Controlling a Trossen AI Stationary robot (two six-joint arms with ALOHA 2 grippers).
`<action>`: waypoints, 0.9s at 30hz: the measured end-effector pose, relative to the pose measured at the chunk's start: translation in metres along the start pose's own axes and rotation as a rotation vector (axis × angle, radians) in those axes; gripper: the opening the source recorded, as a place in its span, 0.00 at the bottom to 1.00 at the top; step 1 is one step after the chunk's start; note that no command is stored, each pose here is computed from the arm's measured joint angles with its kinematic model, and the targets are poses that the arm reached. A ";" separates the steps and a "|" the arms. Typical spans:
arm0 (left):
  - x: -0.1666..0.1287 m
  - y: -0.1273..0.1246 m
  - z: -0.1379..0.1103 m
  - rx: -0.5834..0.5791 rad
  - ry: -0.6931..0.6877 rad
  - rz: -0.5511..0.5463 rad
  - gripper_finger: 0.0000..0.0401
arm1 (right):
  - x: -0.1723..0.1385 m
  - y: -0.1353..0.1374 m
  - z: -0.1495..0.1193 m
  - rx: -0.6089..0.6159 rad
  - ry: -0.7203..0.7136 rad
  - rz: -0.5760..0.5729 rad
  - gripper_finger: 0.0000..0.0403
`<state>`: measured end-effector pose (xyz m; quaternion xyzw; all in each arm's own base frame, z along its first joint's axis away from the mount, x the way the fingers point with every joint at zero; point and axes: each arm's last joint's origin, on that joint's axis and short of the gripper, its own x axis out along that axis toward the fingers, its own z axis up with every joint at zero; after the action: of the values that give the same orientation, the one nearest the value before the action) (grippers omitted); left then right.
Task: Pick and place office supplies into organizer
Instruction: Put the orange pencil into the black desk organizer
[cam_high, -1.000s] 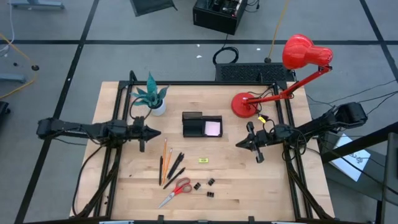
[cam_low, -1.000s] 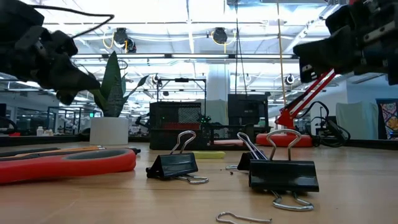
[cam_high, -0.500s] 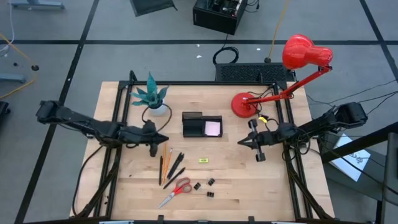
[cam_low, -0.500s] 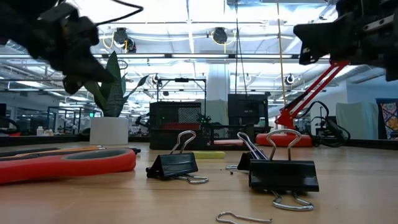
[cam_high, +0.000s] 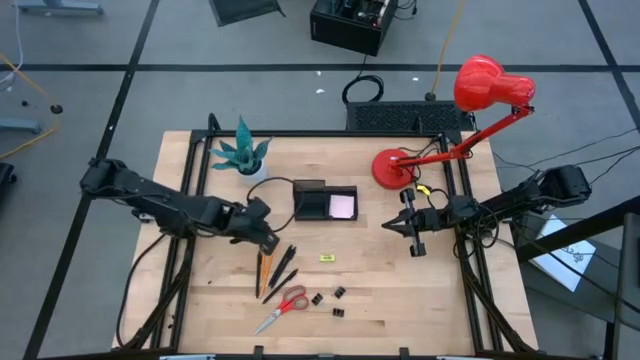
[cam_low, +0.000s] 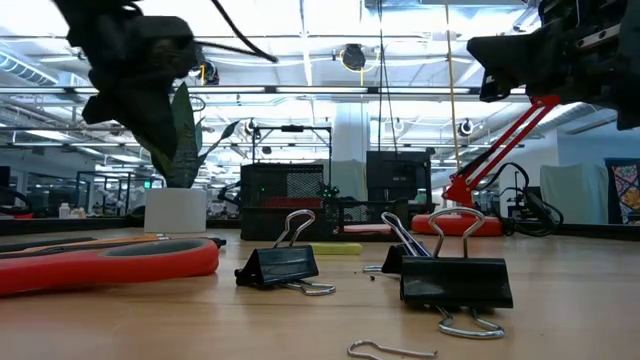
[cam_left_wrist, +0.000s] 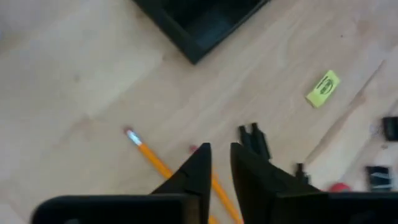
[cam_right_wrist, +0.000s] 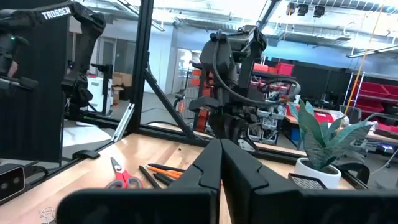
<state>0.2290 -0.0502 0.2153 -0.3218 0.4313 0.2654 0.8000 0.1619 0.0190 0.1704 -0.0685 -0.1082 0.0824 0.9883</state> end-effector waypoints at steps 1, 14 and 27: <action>0.003 -0.002 0.001 -0.032 0.021 0.001 0.20 | 0.000 0.000 0.000 0.000 0.000 0.000 0.01; 0.038 0.011 0.005 -0.215 0.215 0.149 0.45 | 0.000 0.000 0.000 -0.034 0.000 0.000 0.01; 0.046 0.027 0.023 -0.173 0.224 0.174 0.49 | 0.000 -0.003 0.000 -0.047 0.003 -0.020 0.00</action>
<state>0.2446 -0.0083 0.1773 -0.3784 0.5194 0.3322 0.6904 0.1622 0.0158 0.1705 -0.0906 -0.1091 0.0699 0.9874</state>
